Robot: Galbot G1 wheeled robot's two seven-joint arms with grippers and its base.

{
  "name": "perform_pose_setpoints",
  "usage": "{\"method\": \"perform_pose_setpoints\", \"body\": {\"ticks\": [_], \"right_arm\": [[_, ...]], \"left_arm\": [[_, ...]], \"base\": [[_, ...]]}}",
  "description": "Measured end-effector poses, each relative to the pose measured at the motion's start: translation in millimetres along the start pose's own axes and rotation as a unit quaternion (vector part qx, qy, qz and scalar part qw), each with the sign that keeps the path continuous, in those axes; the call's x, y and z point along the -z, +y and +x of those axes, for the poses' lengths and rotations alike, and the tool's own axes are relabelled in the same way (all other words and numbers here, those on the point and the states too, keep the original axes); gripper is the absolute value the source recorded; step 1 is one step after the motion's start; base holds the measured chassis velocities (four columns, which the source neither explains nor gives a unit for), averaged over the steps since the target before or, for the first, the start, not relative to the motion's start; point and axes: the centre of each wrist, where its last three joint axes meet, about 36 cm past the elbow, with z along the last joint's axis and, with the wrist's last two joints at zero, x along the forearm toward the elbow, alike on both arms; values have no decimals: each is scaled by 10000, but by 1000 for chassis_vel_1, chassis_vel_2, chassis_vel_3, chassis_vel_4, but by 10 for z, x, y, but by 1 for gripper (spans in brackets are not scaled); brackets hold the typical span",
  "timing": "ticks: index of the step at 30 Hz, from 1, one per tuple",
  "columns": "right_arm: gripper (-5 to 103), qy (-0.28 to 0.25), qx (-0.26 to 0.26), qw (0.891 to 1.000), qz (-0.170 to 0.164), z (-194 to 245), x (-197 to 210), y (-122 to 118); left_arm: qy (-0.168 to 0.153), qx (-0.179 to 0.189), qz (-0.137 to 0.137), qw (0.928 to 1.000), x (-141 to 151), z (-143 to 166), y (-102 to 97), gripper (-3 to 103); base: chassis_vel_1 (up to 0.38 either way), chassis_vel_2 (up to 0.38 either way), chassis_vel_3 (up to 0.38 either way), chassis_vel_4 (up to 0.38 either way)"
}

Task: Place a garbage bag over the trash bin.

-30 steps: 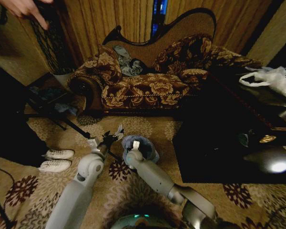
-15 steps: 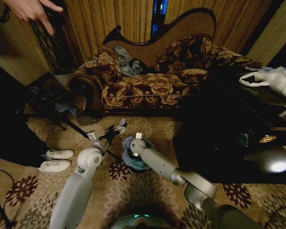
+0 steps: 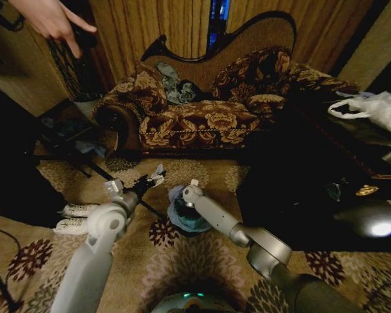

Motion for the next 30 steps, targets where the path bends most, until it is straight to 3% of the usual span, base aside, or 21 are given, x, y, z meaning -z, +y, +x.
{"method": "perform_pose_setpoints", "body": {"ticks": [1,6,18,25,30], "right_arm": [[0,-11,-50,10000,13,-49,19,-53],[0,-3,-145,9999,11,-126,16,-134],[0,-33,-374,9993,43,-371,-297,-352],[0,-34,-37,10000,-55,-18,-419,52],[-3,14,188,9998,94,265,-449,298]], "left_arm": [[23,130,-39,9999,17,7,137,100],[171,369,-91,9991,-23,23,387,100],[47,285,-79,9996,-3,-30,369,100],[62,189,-50,9998,-57,-98,314,100],[83,134,-30,9999,-91,-137,294,100]], "base": [[0,0,0,0],[0,0,0,0],[0,0,0,0],[0,0,0,0],[0,0,0,0]]}}
